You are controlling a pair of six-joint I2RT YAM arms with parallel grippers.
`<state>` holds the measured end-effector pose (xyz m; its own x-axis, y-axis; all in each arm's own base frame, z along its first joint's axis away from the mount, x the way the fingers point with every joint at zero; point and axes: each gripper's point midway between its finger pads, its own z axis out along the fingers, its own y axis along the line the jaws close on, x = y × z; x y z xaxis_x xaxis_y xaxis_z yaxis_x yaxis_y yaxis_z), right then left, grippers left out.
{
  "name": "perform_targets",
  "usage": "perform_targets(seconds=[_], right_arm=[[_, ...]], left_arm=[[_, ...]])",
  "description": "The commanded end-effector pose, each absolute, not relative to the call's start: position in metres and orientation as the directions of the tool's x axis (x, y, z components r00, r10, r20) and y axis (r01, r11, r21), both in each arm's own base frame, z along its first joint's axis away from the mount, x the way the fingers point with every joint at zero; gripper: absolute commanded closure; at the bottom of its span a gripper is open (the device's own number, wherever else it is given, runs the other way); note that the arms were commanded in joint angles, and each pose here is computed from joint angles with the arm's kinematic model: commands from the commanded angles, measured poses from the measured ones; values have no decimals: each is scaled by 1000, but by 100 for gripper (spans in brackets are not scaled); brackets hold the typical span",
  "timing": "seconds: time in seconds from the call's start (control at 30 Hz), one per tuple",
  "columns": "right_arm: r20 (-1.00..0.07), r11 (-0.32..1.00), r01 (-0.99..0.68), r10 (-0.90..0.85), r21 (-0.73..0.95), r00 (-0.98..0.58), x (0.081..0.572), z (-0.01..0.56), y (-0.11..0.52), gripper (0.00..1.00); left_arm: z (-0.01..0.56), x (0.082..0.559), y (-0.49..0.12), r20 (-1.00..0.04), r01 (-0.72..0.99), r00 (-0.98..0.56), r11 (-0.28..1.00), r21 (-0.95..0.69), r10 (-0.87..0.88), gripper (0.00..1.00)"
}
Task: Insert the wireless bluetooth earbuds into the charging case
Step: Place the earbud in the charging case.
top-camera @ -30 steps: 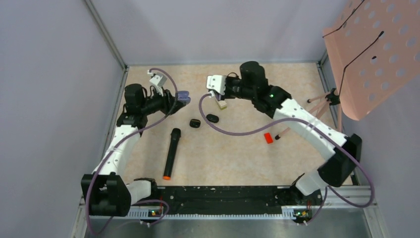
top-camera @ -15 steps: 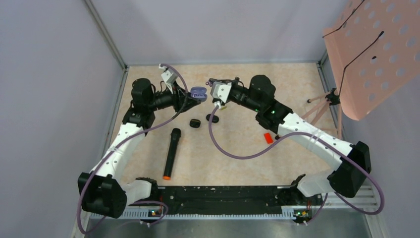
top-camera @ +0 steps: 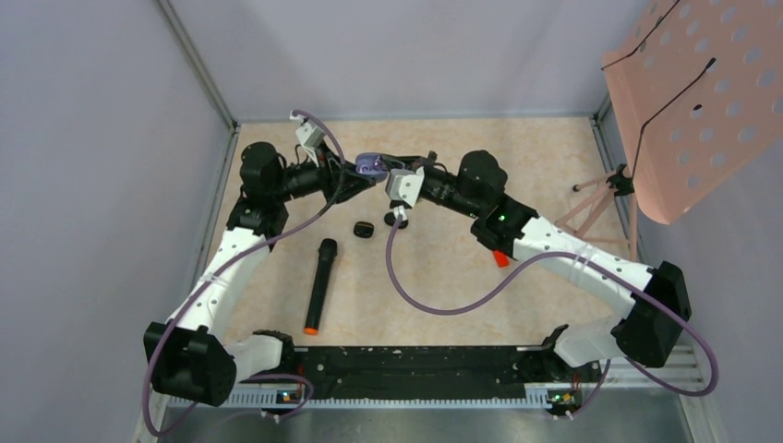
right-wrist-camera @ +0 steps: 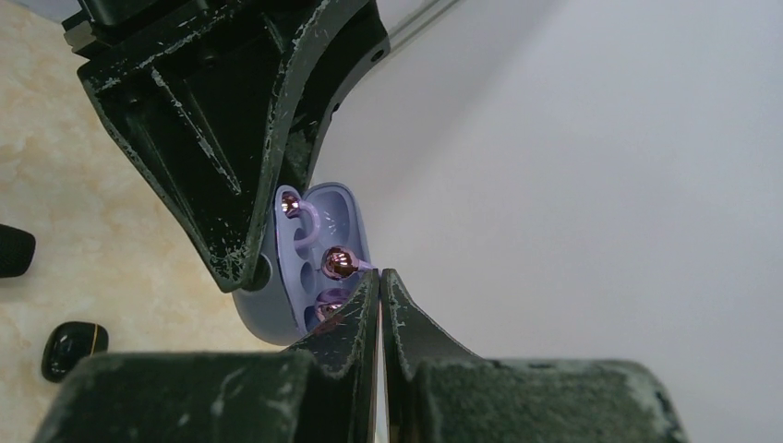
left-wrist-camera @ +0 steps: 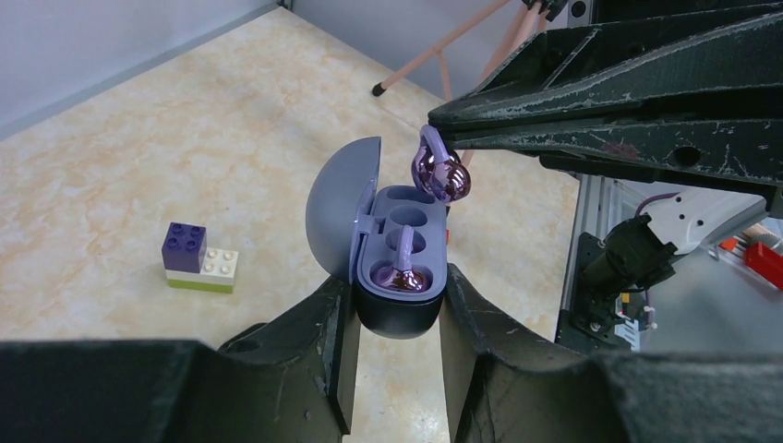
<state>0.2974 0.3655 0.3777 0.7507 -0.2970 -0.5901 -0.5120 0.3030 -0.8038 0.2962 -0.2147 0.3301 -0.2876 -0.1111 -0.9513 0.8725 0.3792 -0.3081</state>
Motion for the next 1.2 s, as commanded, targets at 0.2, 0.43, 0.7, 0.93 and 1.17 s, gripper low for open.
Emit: perform_targets(seconds=[0.2,0.43,0.7,0.93,1.17], right_arm=[[-529,320,-442,-277,-838,802,286,395,368,100],[-517,316,-428,-301,-847,801,287,392,366,100],[-520,306,-431,-333,-849,787,291,385,366,100],[-504,266,-433,-337,-861,795,285,377,372,100],[-485,228,-428,-360,-874,797,285,367,373,100]], left_arm=[[368,284,-217,-970,912,-200,334,-237,-141,100],[369,284,-214,-967,902,-209,352,-248,-147,100],[370,286,-212,-966,897,-211,363,-253,-152,100],[371,288,-211,-965,891,-207,376,-254,-160,100],[372,290,-208,-964,885,-208,388,-259,-168,100]])
